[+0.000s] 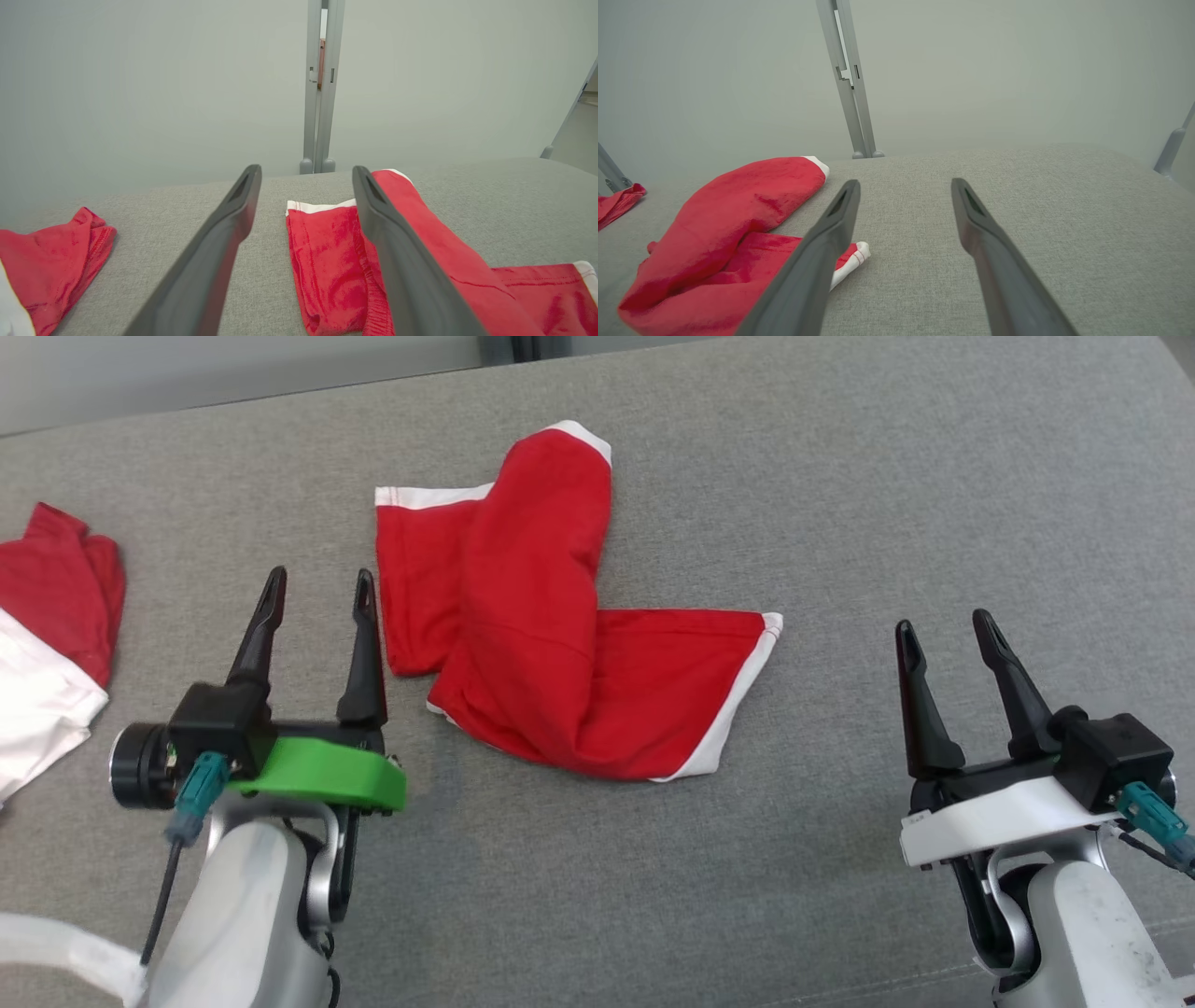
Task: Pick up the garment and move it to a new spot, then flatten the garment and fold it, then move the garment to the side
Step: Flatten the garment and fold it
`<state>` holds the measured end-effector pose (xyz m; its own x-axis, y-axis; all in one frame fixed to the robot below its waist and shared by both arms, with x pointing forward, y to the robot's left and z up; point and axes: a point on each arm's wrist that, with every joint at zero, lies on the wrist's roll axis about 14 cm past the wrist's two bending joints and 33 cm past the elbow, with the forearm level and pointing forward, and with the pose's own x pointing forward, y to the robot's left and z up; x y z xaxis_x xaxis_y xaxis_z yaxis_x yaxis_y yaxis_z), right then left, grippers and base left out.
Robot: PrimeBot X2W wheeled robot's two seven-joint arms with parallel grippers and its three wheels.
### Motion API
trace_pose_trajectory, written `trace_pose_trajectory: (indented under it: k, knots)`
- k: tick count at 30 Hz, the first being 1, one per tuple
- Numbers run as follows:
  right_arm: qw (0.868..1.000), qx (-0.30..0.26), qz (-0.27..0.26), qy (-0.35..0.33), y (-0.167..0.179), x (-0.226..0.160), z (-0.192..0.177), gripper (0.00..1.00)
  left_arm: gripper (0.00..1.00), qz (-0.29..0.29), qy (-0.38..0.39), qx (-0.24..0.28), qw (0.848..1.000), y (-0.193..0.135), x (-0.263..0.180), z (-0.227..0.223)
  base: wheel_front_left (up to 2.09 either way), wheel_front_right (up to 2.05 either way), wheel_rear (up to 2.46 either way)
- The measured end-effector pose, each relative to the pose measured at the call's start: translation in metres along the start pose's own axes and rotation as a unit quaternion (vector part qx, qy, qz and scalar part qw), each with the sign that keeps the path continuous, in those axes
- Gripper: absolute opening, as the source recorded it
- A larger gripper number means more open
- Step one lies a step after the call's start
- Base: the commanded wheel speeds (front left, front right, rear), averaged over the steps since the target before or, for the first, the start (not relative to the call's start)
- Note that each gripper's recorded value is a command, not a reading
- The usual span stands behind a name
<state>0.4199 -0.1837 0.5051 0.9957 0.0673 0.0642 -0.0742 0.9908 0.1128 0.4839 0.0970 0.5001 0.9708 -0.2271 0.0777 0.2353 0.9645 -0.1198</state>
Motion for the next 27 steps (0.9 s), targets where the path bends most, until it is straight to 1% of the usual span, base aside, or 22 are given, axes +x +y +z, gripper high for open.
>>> trace_pose_trajectory:
  k: [5,9,16,27]
  knots:
    - [1.0,0.0,0.017,0.002,0.012,-0.003,0.004,1.0,1.0,0.069,-0.003,0.015,0.998,0.038,-0.046,0.008,0.0,0.0,0.0]
    - [1.0,0.0,0.028,0.004,0.02,-0.008,0.007,1.0,1.0,0.095,-0.006,0.024,0.995,0.053,-0.071,0.014,0.0,0.0,0.0]
    - [0.999,0.0,0.041,0.003,0.029,-0.015,0.013,1.0,1.0,0.105,-0.002,0.037,0.994,0.059,-0.094,0.017,0.0,0.0,0.0]
    - [0.999,0.0,0.041,0.002,0.029,-0.014,0.016,1.0,1.0,0.095,0.008,0.038,0.995,0.056,-0.096,0.012,0.0,0.0,0.0]
